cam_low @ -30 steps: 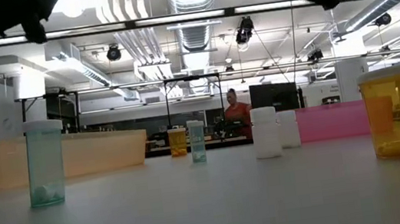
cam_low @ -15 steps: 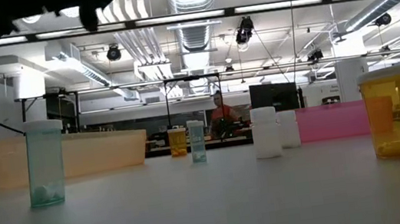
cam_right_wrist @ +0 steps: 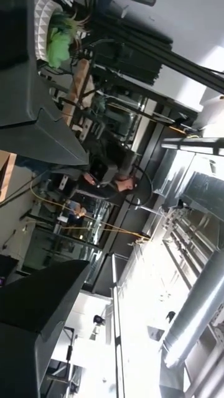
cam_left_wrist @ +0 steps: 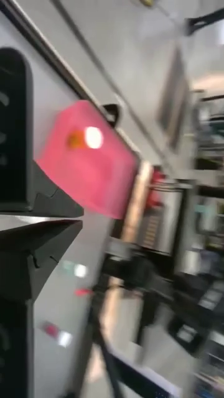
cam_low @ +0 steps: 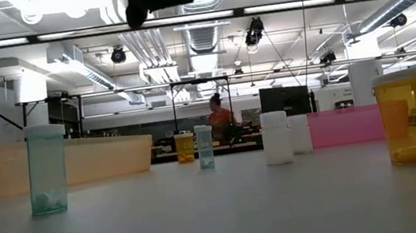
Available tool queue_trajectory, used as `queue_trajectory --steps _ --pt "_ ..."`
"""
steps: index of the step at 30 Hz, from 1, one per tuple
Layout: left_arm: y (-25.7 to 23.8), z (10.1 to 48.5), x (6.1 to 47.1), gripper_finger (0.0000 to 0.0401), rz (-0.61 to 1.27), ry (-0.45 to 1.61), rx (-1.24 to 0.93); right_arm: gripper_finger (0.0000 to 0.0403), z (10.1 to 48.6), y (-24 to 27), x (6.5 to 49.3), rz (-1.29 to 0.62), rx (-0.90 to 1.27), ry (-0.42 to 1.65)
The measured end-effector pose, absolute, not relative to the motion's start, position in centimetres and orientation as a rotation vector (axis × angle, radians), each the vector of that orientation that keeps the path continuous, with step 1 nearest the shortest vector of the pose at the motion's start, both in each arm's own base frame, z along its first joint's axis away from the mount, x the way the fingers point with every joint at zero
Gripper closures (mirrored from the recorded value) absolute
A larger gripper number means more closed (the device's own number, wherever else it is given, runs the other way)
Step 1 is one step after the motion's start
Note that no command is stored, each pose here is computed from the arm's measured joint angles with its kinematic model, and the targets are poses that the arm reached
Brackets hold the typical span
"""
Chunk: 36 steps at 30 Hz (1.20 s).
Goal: Pick and place medicine bottles into bin by pill shape (circle, oval)
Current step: Put the blue tablet bottle into the orange bin
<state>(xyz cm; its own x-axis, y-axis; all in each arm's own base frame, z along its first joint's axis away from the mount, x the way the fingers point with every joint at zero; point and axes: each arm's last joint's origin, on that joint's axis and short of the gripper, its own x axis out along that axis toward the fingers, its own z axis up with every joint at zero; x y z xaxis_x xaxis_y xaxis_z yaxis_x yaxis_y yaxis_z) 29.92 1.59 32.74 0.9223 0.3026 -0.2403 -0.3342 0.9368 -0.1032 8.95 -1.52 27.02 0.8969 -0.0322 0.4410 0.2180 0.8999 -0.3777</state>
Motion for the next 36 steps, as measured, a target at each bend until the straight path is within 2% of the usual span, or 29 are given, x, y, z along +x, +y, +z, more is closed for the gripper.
queue_trajectory --steps 8,13,17,22,31,36 --pt "1.5 30.6 33.4 0.0398 0.352 0.653 -0.079 0.0147 27.0 -1.5 9.0 -0.137 -0.45 -0.438" --pt "0.7 28.1 35.3 0.0398 0.282 0.844 -0.071 0.0147 27.0 -1.5 9.0 -0.142 -0.464 -0.437" --pt "0.2 25.8 36.6 0.039 0.236 0.921 -0.078 0.0147 27.0 -1.5 9.0 -0.151 -0.471 -0.436" --pt "0.2 23.4 37.5 0.0351 0.241 0.988 -0.071 0.0147 27.0 -1.5 9.0 -0.152 -0.475 -0.436" --pt "0.3 22.1 37.7 0.0246 0.251 1.026 -0.061 0.0147 27.0 -1.5 9.0 -0.155 -0.485 -0.435" --pt "0.3 21.6 37.4 0.0213 0.26 1.035 -0.054 0.0147 27.0 -1.5 9.0 -0.156 -0.485 -0.435"
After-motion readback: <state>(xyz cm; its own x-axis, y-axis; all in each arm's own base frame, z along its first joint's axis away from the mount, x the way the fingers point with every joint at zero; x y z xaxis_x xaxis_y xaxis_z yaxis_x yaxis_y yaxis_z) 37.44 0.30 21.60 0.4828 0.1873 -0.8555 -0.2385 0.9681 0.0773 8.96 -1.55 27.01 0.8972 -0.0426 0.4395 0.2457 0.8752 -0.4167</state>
